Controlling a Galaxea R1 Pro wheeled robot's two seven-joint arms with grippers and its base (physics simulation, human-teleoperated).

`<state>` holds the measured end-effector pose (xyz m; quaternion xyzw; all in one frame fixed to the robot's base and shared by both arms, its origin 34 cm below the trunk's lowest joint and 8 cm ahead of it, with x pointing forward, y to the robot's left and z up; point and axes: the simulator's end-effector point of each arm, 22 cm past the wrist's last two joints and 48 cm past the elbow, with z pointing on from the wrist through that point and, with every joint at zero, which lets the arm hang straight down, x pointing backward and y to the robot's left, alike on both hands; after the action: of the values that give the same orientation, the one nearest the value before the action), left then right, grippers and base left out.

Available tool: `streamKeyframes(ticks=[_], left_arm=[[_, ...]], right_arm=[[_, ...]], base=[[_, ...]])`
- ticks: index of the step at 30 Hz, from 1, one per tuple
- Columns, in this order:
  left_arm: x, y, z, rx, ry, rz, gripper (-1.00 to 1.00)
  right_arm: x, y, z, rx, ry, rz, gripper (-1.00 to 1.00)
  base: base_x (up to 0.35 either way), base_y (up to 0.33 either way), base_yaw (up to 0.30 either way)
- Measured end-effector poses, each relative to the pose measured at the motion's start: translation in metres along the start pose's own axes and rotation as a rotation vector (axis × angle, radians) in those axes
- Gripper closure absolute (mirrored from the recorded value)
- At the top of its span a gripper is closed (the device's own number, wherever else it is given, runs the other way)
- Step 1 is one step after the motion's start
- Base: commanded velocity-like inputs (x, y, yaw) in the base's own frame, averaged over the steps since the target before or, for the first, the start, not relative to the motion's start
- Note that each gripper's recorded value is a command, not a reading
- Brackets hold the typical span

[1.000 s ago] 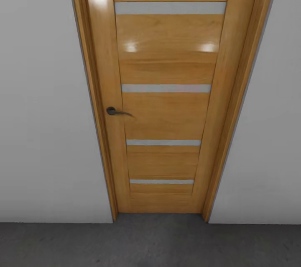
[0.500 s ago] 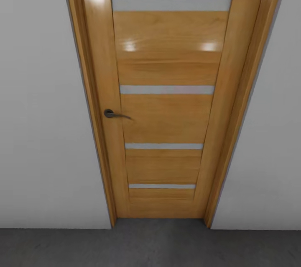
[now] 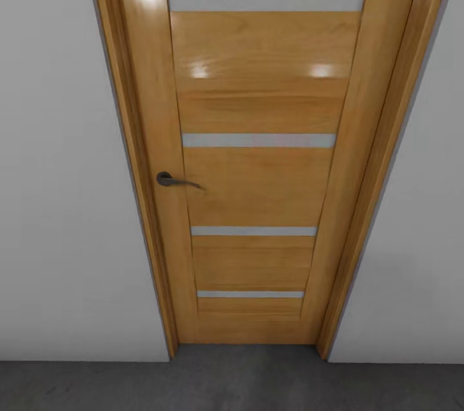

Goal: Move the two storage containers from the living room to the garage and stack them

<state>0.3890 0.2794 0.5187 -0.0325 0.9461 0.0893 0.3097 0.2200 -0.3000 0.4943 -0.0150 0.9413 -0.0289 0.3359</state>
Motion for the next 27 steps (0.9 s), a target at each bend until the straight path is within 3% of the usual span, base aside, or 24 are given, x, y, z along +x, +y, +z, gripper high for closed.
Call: streamKeyframes(ticks=[7, 10, 14, 17, 20, 27], left_arm=[[-0.017, -0.002, 0.0, -0.001, -0.03, -0.01, -1.0], [-0.067, -0.021, -0.002, 0.01, -0.099, -0.044, -1.0], [-0.136, -0.054, -0.011, 0.042, -0.112, -0.093, -1.0], [-0.206, -0.047, -0.023, 0.035, -0.206, -0.103, -1.0], [-0.262, -0.055, -0.041, 0.054, -0.284, -0.087, -1.0], [-0.37, -0.059, -0.076, 0.066, -0.46, -0.095, -1.0]], right_arm=[[-0.001, 0.001, 0.0, -0.004, -0.004, -0.003, -1.0], [-0.001, 0.001, 0.0, -0.005, -0.007, -0.003, -1.0], [-0.001, 0.001, 0.0, -0.005, -0.007, -0.003, -1.0], [-0.001, 0.001, 0.0, -0.005, -0.006, -0.003, -1.0], [-0.001, 0.001, 0.0, -0.005, -0.005, -0.003, -1.0], [-0.001, 0.001, 0.0, -0.004, -0.004, -0.002, -1.0]], base=[[0.0, 0.0, 0.0], [0.0, 0.0, 0.0], [0.0, 0.0, 0.0], [0.0, 0.0, 0.0], [0.0, 0.0, 0.0], [0.0, 0.0, 0.0]])
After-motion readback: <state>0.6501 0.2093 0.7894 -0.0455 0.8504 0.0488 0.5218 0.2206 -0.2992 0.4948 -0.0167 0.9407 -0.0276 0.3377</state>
